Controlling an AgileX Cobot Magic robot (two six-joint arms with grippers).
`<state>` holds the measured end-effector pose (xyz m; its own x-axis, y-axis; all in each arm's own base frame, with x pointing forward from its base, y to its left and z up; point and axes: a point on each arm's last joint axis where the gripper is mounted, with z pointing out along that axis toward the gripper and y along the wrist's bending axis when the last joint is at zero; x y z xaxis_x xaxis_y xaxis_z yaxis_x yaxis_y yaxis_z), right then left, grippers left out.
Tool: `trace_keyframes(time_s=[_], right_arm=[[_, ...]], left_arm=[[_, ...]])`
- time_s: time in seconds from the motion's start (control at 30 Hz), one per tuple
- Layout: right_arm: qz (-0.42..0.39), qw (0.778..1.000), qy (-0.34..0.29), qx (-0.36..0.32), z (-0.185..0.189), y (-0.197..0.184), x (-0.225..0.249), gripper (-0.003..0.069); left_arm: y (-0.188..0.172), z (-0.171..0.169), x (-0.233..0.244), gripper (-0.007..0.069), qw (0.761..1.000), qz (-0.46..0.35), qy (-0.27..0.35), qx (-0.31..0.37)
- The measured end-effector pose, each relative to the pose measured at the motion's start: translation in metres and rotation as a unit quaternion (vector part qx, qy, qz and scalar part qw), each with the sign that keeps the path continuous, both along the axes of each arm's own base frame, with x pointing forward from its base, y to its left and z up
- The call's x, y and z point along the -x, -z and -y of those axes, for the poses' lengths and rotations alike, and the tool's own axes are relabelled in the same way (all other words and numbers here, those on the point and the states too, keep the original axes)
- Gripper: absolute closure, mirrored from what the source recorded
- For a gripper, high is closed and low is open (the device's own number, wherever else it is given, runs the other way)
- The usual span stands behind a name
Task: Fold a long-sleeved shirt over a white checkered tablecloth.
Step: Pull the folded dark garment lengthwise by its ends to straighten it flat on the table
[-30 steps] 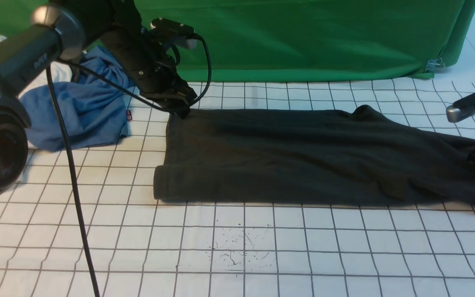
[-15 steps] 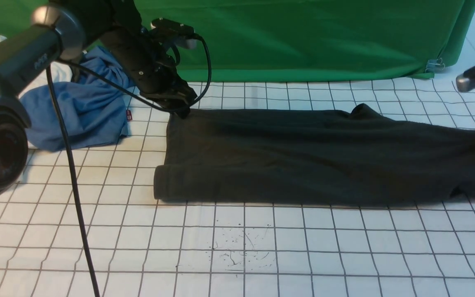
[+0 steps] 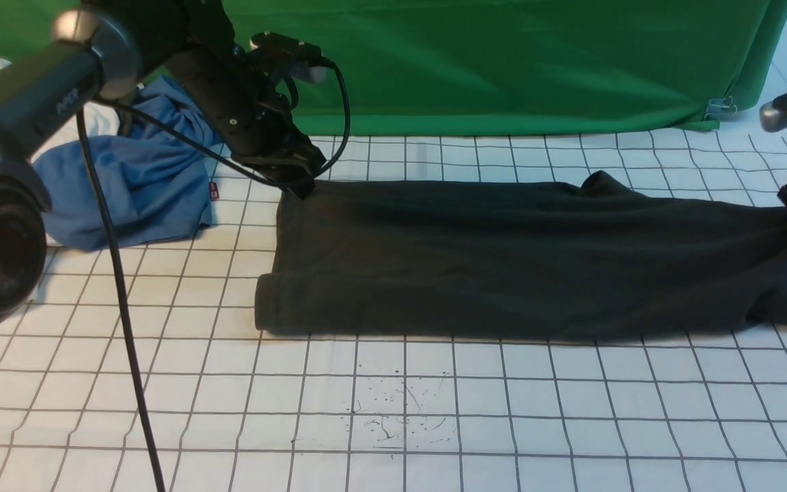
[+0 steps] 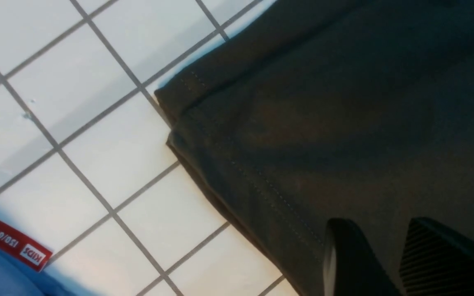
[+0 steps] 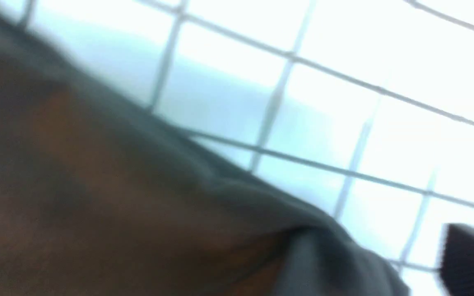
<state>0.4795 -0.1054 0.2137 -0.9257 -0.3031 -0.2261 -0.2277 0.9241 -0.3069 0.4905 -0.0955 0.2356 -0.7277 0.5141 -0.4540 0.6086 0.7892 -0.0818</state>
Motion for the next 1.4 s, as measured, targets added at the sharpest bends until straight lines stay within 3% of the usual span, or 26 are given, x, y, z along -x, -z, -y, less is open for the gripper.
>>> trace_keyframes(time_s=[0.1,0.3,0.43,0.6,0.77,0.93,1.3,1.4], right_arm=[[-0.009,0.998,0.058,-0.014,0.006,-0.01,0.007,0.0032],[-0.034,0.987,0.155,-0.04,0.043,-0.036,0.038,0.0095],[-0.037,0.98,0.184,-0.062,0.062,-0.036,0.053,0.0084],[-0.049,0.978,0.187,-0.078,0.067,0.003,0.062,0.0055],[-0.008,0.981,0.173,-0.087,0.06,0.029,0.058,0.0055],[0.038,0.981,0.168,-0.085,0.058,0.031,0.049,0.0055],[0.021,0.981,0.174,-0.088,0.06,0.055,0.044,0.007],[0.018,0.98,0.174,-0.092,0.059,0.055,0.044,0.0125]], left_arm=[[0.0,0.0,0.0,0.047,1.0,-0.002,0.001,0.0],[0.001,0.0,0.002,0.047,1.0,-0.008,0.003,-0.001],[0.0,0.001,0.002,0.047,1.0,-0.009,0.003,0.006],[-0.001,0.003,0.002,0.047,1.0,-0.01,0.003,0.017],[-0.001,0.003,0.002,0.047,1.0,-0.01,0.005,0.02],[-0.001,0.003,0.002,0.047,1.0,-0.01,0.005,0.019],[-0.001,0.003,0.002,0.047,1.0,-0.009,0.004,0.019],[-0.001,0.003,0.002,0.047,1.0,-0.009,0.004,0.019]])
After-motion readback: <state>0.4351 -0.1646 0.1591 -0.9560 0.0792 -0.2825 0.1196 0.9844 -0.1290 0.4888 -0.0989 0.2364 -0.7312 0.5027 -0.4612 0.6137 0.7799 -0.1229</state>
